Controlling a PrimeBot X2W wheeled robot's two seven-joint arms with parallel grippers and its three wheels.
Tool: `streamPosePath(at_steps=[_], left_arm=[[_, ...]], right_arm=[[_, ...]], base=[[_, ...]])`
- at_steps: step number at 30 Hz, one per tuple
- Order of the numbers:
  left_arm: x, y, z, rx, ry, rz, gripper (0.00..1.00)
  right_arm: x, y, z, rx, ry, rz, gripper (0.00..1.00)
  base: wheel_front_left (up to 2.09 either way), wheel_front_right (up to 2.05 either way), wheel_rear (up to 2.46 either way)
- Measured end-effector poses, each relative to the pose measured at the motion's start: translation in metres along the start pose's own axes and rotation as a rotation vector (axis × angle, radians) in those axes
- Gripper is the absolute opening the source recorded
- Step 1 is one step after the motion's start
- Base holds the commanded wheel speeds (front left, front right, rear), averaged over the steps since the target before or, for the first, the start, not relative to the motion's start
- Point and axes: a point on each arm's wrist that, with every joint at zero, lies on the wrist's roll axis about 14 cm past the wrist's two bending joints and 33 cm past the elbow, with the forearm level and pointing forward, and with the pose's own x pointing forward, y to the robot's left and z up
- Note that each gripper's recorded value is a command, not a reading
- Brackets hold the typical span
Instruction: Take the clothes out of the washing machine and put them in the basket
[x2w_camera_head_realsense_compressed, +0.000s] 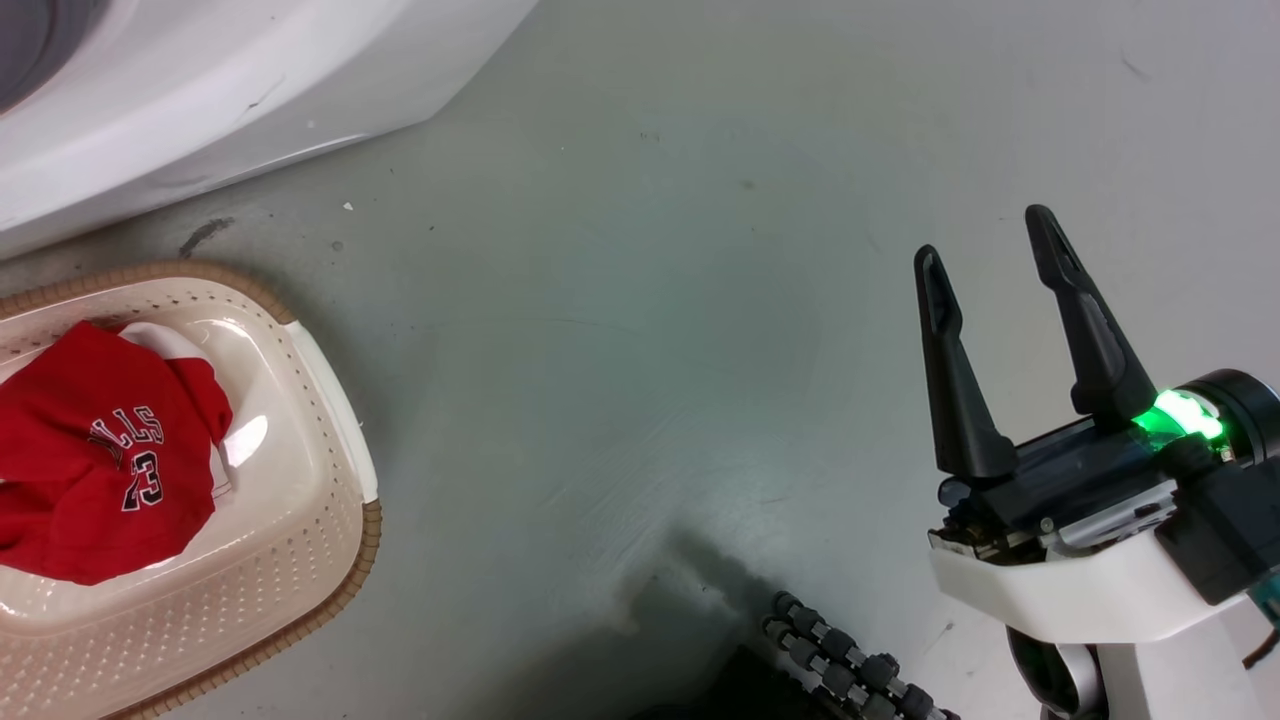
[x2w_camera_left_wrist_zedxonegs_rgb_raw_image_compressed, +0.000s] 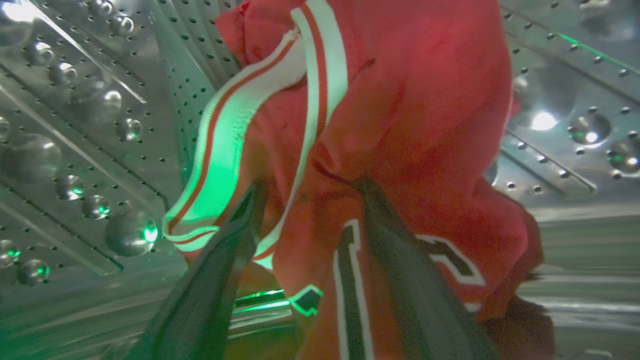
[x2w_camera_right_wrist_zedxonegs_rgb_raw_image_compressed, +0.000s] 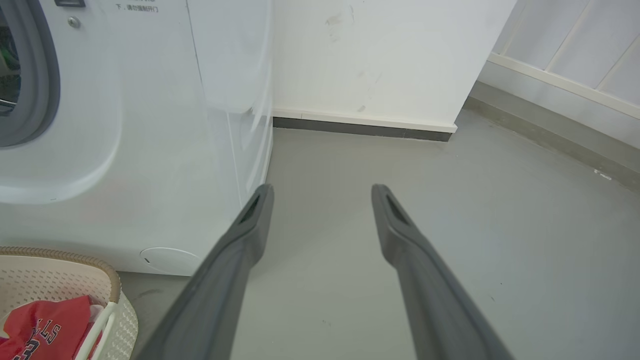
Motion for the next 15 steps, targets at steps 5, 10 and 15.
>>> streamPosePath(at_steps=[5,10,15], left_arm=[[0.001,-0.002,0.003,0.012,-0.015,-0.009,0.00],[-0.002,0.004,0.012,0.026,-0.064,0.005,0.00],[-0.018,0.013,0.036,0.018,-0.174,0.023,0.00]], right_arm=[[0.001,0.001,-0.001,0.000,0.001,0.002,1.00],[0.003,0.002,0.001,0.006,-0.009,0.006,1.00],[0.006,0.000,0.013,-0.011,-0.044,0.011,1.00]], base=[[0.00,0.00,0.00],[0.00,0.00,0.00],[0.00,0.00,0.00]])
